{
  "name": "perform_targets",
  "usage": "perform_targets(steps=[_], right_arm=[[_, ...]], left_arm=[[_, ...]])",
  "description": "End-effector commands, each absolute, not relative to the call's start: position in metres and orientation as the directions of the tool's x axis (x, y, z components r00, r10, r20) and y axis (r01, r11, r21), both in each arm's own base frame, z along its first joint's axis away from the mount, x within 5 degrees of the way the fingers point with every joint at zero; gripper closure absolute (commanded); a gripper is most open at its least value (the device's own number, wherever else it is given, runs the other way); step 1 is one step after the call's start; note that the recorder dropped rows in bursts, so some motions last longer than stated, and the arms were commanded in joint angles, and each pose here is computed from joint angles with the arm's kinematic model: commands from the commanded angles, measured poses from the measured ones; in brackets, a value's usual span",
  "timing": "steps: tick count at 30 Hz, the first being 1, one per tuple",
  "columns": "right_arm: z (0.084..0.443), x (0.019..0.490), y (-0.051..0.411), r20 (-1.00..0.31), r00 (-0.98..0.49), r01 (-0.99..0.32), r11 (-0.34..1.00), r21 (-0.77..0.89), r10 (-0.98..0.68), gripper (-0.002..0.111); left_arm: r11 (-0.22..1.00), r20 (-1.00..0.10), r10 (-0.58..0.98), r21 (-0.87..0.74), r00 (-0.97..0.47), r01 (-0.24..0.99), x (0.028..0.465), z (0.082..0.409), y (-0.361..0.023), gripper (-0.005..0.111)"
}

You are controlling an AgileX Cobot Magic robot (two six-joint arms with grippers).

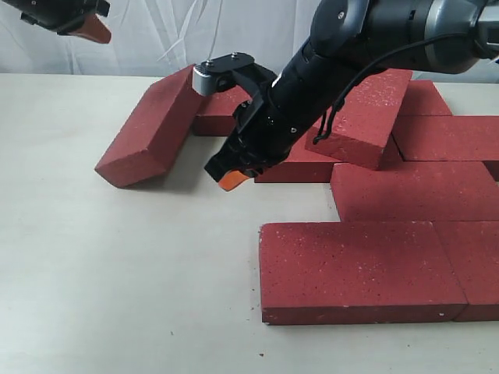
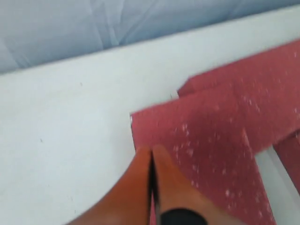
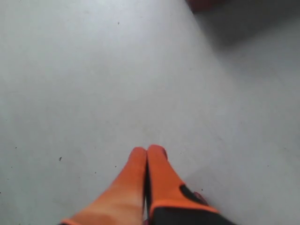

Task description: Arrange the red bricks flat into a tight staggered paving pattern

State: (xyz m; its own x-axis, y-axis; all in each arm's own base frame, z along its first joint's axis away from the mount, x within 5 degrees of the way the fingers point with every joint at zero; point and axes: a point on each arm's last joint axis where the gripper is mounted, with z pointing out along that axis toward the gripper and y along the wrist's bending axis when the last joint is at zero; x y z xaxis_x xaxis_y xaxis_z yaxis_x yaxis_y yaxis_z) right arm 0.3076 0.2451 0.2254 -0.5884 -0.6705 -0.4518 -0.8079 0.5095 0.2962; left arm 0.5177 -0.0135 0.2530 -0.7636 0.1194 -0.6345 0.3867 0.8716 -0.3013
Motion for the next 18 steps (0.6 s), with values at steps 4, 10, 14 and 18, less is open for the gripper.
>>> perform_targets(steps=[4, 10, 14, 18], right_arm=[[0.225, 0.308, 0.246, -0.46, -0.586, -0.81, 0.509, 0.293, -0.668, 0.109], [0.226, 0.308, 0.246, -0.463, -0.59, -0.806, 0.51, 0.299, -0.661, 0.109], [0.226, 0.308, 0.246, -0.463, -0.59, -0.806, 0.51, 0.299, -0.661, 0.109], [0.226, 0.308, 0.246, -0.464, -0.59, -0.806, 0.511, 0.298, -0.66, 0.109]], left_arm=[[0.91, -0.77, 0.05, -0.227, -0.636, 0.347, 0.551, 0.214, -0.062, 0.107], [0.909, -0.799, 0.077, -0.19, -0.597, 0.372, 0.565, 0.178, -0.094, 0.107], [0.919, -0.816, 0.058, -0.182, -0.575, 0.35, 0.569, 0.168, -0.099, 0.107], [0.916, -0.804, 0.05, -0.2, -0.592, 0.349, 0.569, 0.162, -0.1, 0.107]])
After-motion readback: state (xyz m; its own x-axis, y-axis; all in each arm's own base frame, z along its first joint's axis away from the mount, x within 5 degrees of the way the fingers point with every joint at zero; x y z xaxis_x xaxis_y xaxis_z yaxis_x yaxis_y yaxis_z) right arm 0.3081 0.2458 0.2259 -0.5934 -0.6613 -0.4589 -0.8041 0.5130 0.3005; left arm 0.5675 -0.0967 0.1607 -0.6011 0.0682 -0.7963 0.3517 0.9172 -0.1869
